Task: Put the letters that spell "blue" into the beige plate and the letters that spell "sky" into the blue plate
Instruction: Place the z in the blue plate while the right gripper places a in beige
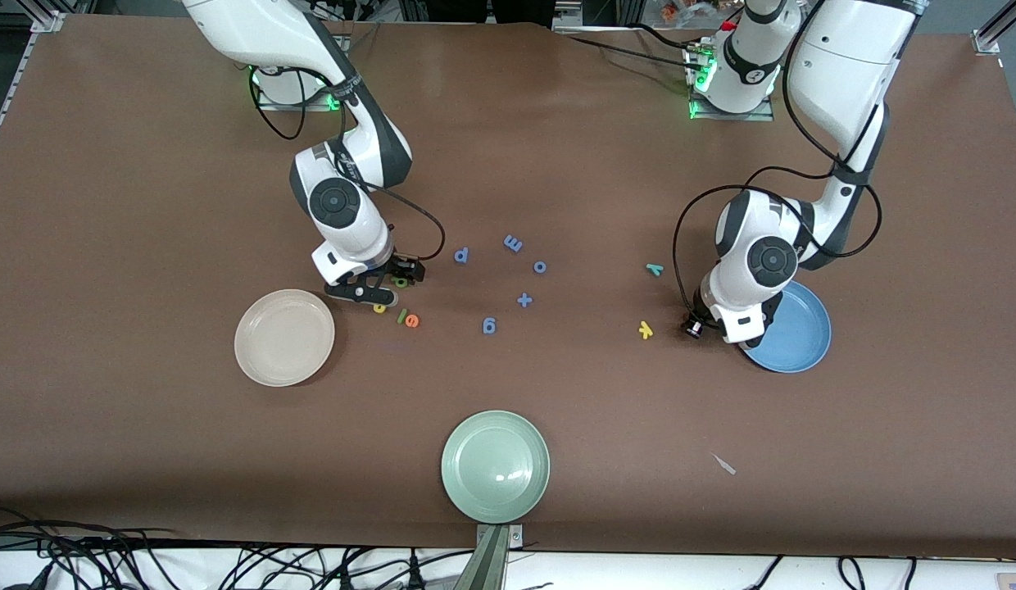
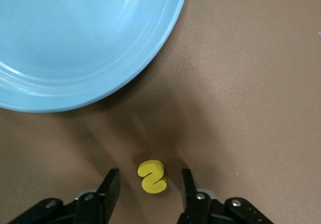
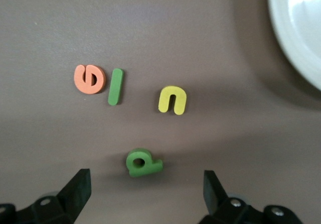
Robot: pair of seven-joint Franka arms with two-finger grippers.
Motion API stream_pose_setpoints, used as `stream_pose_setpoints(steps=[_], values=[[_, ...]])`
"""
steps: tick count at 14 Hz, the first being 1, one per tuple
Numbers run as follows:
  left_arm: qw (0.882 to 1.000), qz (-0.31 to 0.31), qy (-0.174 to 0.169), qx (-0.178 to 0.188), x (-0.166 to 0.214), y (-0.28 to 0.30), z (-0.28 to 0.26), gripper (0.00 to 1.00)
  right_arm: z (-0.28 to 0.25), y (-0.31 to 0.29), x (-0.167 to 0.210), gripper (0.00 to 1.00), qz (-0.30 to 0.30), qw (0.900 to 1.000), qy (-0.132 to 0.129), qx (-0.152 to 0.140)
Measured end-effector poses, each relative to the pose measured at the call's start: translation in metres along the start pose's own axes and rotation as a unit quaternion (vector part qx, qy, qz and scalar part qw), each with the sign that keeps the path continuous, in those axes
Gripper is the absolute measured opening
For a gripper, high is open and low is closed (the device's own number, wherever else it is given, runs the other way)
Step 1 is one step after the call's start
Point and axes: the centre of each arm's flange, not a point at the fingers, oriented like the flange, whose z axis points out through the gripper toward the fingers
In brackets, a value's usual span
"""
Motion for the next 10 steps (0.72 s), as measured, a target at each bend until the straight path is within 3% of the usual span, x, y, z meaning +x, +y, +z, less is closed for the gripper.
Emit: stream_pose_setpoints(steps=[2, 3, 5, 6, 8, 9, 10], values=[[1.000, 0.000, 0.000, 0.000, 0.000, 0.000, 0.000, 0.54, 0.012, 0.000, 0.000, 0.99, 0.003, 1.000, 0.001, 0.000], [1.000, 0.000, 0.000, -0.001, 0.000, 0.000, 0.000, 0.47, 0.017, 0.000, 0.000, 0.98, 0.008, 1.000, 0.001, -0.001], [1.000, 0.000, 0.001, -0.003, 0.000, 0.001, -0.001, 0.23, 0.026, -0.001, -0.003, 0.91, 0.012, 1.000, 0.004, 0.000], [1.000, 0.000, 0.001, -0.003, 0.000, 0.001, -0.001, 0.22, 0.029, -0.002, -0.005, 0.91, 0.011, 1.000, 0.004, 0.000], [1.000, -0.001, 0.001, -0.004, 0.001, 0.001, -0.002, 0.22, 0.031, -0.003, -0.007, 0.76, 0.011, 1.000, 0.004, -0.001], [1.000, -0.003, 0.002, -0.006, 0.004, 0.002, -0.007, 0.22, 0.031, -0.003, -0.006, 0.75, 0.011, 1.000, 0.005, 0.000], [1.000, -0.007, 0.003, -0.009, 0.009, 0.003, -0.015, 0.22, 0.030, -0.003, -0.006, 0.66, 0.011, 1.000, 0.007, 0.002]])
